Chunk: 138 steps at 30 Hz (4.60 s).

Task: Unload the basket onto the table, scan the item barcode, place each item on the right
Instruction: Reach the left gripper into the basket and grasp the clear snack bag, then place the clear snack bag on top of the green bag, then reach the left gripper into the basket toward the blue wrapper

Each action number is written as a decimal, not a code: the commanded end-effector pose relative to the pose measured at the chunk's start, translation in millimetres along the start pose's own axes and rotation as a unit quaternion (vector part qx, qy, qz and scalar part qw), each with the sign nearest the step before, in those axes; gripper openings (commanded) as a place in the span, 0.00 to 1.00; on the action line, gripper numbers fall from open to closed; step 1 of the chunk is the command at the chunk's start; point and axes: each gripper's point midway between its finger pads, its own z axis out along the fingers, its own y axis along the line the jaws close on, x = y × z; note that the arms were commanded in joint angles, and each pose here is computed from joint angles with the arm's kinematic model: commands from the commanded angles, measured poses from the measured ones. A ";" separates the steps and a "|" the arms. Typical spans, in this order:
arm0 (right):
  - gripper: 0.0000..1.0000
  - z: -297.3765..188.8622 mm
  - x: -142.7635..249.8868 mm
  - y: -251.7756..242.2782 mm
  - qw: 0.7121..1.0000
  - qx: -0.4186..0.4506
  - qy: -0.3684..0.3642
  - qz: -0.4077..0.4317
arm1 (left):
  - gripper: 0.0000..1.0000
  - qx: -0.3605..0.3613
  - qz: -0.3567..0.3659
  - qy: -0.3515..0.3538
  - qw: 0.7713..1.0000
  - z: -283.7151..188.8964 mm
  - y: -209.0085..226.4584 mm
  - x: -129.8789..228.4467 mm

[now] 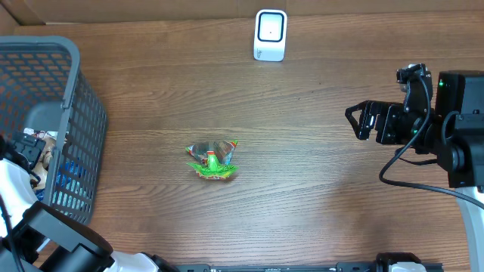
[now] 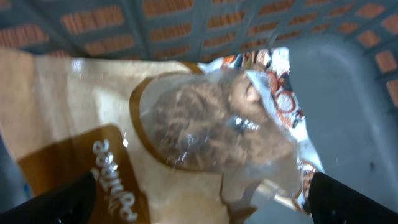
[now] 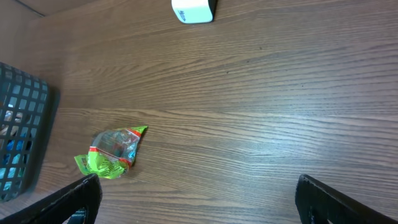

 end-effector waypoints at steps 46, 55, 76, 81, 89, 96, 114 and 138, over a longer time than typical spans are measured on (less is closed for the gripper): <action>1.00 -7.6 -11.3 5.3 1.000 -0.005 -0.020 -0.007 | 0.04 0.175 0.051 -0.046 0.982 -203.7 -96.9 -53.2; 1.00 -7.6 -12.6 5.5 1.000 -0.006 -0.023 -0.008 | 0.04 0.299 0.167 -0.026 0.939 -302.7 -149.9 27.1; 1.00 -7.7 -13.8 6.3 1.000 -0.008 -0.025 -0.009 | 0.04 0.181 0.498 0.295 0.795 -229.1 -176.4 370.0; 1.00 -7.6 -13.7 6.3 1.000 -0.008 -0.025 -0.009 | 0.05 0.098 0.532 0.344 0.768 -191.9 -150.2 412.4; 1.00 -7.5 -13.5 6.2 1.000 -0.008 -0.025 -0.009 | 0.10 0.008 0.553 0.393 0.735 -152.0 -121.8 440.3; 1.00 -7.5 -12.7 6.0 1.000 -0.008 -0.023 -0.008 | 0.34 0.003 0.555 0.391 0.734 -156.5 -123.6 435.5; 1.00 -7.5 -12.8 6.0 1.000 -0.008 -0.023 -0.008 | 0.83 0.200 0.468 0.170 0.844 -320.9 -210.6 243.7; 1.00 -6.3 -14.8 5.8 1.000 -0.008 -0.026 -0.009 | 0.88 0.014 0.009 0.044 0.999 -259.5 -33.2 21.3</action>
